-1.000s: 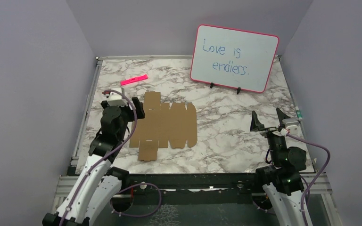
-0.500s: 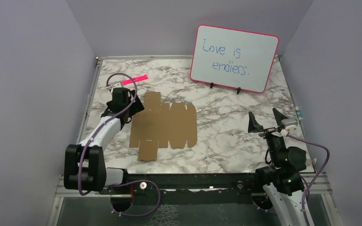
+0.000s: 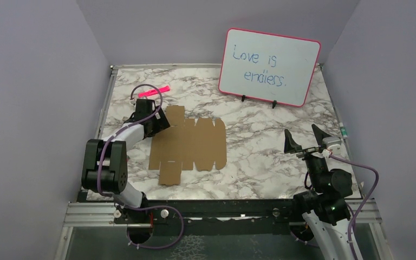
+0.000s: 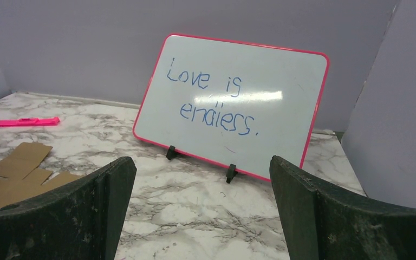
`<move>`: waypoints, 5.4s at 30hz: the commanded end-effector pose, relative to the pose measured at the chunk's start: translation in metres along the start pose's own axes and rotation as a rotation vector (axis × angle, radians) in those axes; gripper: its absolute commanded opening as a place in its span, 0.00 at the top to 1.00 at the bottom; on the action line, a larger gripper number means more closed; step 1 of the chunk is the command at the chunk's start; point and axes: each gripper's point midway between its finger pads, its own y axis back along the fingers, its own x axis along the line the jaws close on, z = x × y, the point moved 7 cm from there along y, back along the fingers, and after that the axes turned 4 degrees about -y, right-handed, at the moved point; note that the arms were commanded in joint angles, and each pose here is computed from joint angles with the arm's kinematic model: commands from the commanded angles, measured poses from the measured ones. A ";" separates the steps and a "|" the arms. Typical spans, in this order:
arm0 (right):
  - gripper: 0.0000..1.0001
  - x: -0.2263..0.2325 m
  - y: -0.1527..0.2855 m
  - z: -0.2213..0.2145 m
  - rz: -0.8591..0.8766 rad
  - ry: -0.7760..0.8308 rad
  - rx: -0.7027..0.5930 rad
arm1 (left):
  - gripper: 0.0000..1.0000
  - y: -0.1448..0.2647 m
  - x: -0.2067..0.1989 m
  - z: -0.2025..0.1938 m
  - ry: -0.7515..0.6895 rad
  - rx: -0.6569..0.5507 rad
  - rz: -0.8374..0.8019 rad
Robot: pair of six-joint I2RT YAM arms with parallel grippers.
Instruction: Fold the paper box
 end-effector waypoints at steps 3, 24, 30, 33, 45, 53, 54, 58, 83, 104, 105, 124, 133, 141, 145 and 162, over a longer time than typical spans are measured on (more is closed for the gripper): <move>0.00 0.003 0.002 0.015 0.029 -0.012 -0.043 | 0.01 -0.011 -0.001 -0.001 -0.020 0.038 -0.004; 0.00 0.004 0.002 0.014 0.035 -0.008 -0.041 | 0.01 -0.034 -0.121 -0.031 -0.446 0.183 -0.346; 0.00 0.005 0.000 0.012 0.046 -0.009 -0.027 | 0.01 -0.030 -0.182 -0.041 -0.560 0.183 -0.506; 0.00 0.008 -0.003 0.010 0.059 -0.024 0.012 | 0.01 -0.015 -0.199 -0.034 -0.560 0.146 -0.546; 0.00 0.025 -0.033 0.006 0.094 -0.210 0.274 | 0.01 0.075 -0.143 -0.002 -0.415 -0.055 -0.364; 0.00 0.047 -0.059 -0.023 0.053 -0.507 0.572 | 0.01 0.093 -0.069 -0.024 -0.225 0.014 -0.222; 0.00 0.050 -0.062 -0.028 0.067 -0.521 0.578 | 0.01 0.093 -0.062 -0.029 -0.203 0.029 -0.208; 0.00 0.066 -0.066 -0.055 0.230 -0.521 0.597 | 0.01 0.094 -0.038 -0.053 -0.140 0.063 -0.168; 0.30 0.088 -0.149 -0.211 0.352 -0.699 0.983 | 0.01 0.096 -0.019 -0.080 -0.081 0.063 -0.174; 0.82 0.080 -0.133 -0.254 0.397 -0.803 1.074 | 0.01 0.095 -0.024 -0.079 -0.097 0.055 -0.222; 0.84 0.076 -0.130 -0.252 0.379 -0.803 1.067 | 0.01 0.095 -0.024 -0.079 -0.098 0.053 -0.222; 0.84 0.035 -0.055 -0.228 0.075 -0.834 0.983 | 0.01 0.083 -0.067 -0.041 -0.140 0.059 -0.375; 0.51 0.027 -0.066 -0.203 0.068 -0.715 0.931 | 0.01 0.049 -0.088 -0.036 -0.152 0.162 -0.423; 0.37 0.026 -0.086 -0.166 0.117 -0.682 0.831 | 0.01 0.027 -0.096 -0.034 -0.125 0.190 -0.427; 0.33 0.033 -0.097 -0.160 0.197 -0.731 0.805 | 0.01 0.018 -0.100 -0.036 -0.100 0.209 -0.451; 0.29 0.075 -0.125 -0.208 0.353 -0.937 0.870 | 0.01 -0.009 -0.107 -0.052 -0.049 0.301 -0.503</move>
